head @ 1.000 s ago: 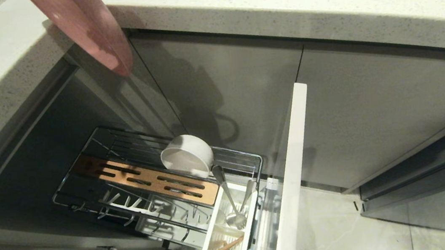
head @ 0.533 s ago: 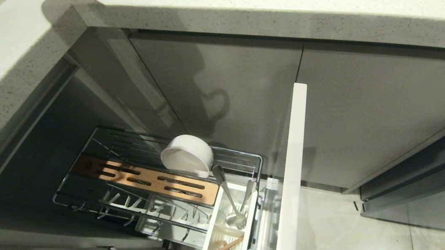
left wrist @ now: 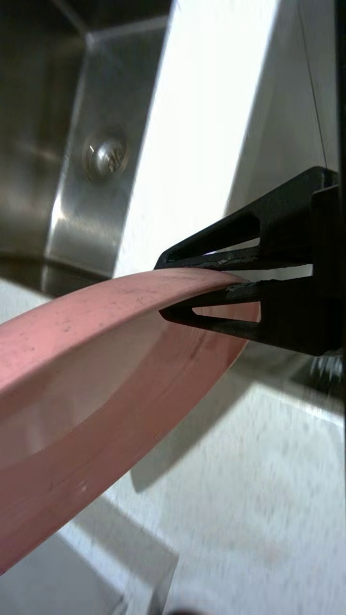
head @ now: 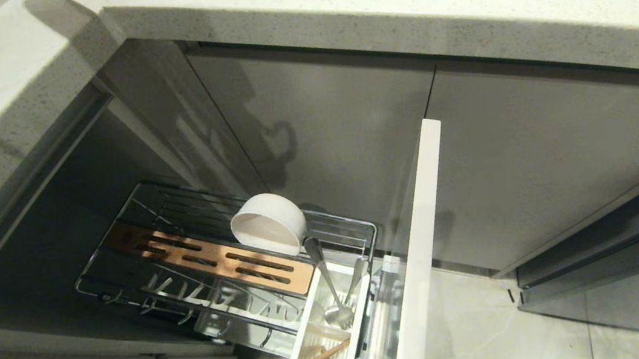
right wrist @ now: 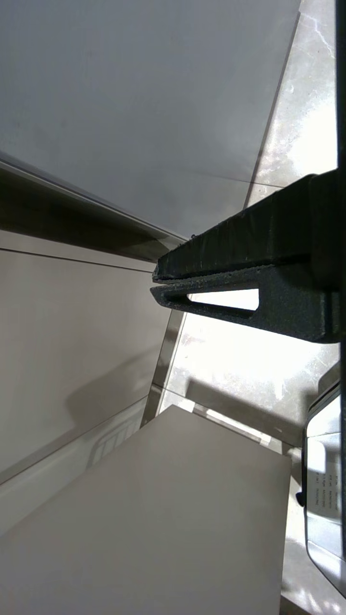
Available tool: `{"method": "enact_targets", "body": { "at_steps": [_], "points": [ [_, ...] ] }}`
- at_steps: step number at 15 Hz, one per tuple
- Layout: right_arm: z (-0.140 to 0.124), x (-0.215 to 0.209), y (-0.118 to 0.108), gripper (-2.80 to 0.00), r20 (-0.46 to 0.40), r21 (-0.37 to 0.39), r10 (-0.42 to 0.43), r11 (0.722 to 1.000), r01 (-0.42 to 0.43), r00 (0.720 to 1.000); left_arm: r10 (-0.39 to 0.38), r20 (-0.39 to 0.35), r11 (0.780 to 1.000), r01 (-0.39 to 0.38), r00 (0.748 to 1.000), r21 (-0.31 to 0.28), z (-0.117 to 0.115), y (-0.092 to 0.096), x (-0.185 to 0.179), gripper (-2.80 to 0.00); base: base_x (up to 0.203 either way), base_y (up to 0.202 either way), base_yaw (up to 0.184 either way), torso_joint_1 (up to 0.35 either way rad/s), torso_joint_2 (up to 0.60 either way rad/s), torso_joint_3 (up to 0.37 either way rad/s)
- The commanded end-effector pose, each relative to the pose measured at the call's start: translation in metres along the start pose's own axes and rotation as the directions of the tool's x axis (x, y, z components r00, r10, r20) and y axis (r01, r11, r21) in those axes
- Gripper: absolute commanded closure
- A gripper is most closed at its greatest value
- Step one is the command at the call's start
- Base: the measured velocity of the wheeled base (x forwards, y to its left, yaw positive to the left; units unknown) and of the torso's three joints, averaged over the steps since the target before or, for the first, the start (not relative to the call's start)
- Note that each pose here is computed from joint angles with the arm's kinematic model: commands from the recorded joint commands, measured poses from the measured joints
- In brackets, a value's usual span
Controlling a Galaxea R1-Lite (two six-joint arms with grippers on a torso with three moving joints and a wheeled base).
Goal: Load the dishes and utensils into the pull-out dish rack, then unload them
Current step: Take the plate out of the cupboard
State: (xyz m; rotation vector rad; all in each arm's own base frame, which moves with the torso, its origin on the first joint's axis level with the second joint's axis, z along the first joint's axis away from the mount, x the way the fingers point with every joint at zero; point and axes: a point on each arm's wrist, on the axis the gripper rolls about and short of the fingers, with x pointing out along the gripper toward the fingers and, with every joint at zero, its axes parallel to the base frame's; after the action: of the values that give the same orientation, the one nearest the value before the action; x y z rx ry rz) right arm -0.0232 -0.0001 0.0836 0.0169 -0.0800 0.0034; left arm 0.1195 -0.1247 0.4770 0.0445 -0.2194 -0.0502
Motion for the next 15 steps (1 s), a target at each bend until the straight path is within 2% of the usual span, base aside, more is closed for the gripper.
{"method": "enact_targets", "body": {
  "at_steps": [1, 6, 8, 11, 15],
  "points": [
    [-0.007, 0.002, 0.0, 0.0, -0.026, 0.0, 0.0, 1.0, 0.0, 1.0, 0.039, -0.018, 0.998, -0.038, 0.999, 0.057, -0.003, 0.017, 0.002, 0.0, 0.0, 0.0, 0.0, 0.0, 0.0, 0.0],
    [-0.007, 0.002, 0.0, 0.0, -0.027, 0.0, 0.0, 1.0, 0.0, 1.0, 0.087, -0.068, 0.987, -0.076, 0.994, 0.145, -0.007, 0.048, -0.005, 0.0, 0.0, 0.0, 0.0, 0.0, 0.0, 0.0],
    [-0.007, 0.002, 0.0, 0.0, -0.026, 0.0, 0.0, 1.0, 0.0, 1.0, 0.084, -0.101, 0.981, -0.065, 0.991, 0.182, -0.01, 0.059, -0.012, 0.0, 0.0, 0.0, 0.0, 0.0, 0.0, 0.0],
    [-0.007, 0.002, 0.0, 0.0, -0.027, 0.0, 0.0, 1.0, 0.0, 1.0, 0.061, -0.201, 0.968, -0.009, 0.978, 0.251, -0.02, 0.072, -0.024, 0.0, 0.0, 0.0, 0.0, 0.0, 0.0, 0.0],
    [-0.007, 0.002, 0.0, 0.0, -0.026, 0.0, 0.0, 1.0, 0.0, 1.0, 0.07, -0.378, 0.942, 0.063, 0.923, 0.328, -0.037, 0.09, -0.047, 0.0, 0.0, 0.0, 0.0, 0.0, 0.0, 0.0]
  ]
}}
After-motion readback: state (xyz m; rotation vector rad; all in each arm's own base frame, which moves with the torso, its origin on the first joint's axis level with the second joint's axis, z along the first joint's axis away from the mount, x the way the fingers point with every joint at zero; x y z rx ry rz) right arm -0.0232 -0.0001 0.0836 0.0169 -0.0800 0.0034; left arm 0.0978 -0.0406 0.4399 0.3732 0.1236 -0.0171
